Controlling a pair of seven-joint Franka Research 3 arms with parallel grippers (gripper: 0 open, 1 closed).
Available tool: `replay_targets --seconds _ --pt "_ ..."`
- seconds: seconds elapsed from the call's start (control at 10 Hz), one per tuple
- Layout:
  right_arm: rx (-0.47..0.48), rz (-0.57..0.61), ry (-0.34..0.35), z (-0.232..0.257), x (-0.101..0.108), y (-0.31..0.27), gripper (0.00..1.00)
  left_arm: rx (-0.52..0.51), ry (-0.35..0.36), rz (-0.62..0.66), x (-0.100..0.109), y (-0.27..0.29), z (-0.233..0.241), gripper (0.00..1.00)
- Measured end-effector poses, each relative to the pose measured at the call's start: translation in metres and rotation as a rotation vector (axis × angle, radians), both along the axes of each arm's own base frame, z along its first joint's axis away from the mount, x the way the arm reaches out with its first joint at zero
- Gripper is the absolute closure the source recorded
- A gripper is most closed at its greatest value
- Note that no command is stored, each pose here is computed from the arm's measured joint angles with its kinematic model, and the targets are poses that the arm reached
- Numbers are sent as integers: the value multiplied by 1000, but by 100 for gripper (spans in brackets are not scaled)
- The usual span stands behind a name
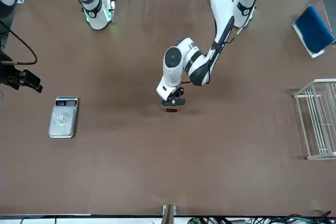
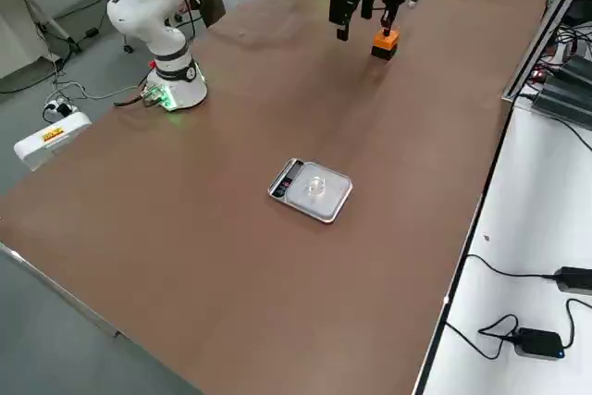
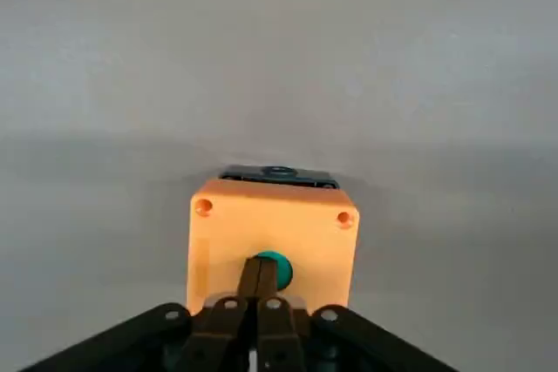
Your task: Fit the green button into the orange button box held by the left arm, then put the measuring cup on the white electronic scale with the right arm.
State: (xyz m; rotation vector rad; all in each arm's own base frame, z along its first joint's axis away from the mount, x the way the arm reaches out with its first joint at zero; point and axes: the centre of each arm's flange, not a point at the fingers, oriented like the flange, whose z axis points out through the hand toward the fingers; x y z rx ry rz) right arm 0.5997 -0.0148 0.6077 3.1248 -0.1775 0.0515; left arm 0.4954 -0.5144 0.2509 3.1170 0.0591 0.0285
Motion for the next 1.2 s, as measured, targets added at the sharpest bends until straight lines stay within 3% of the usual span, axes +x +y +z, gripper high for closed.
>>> replay_targets --seconds 1.2 --pt "2 -59 15 -3 -1 0 0 -6 -6 16 5 3 5 99"
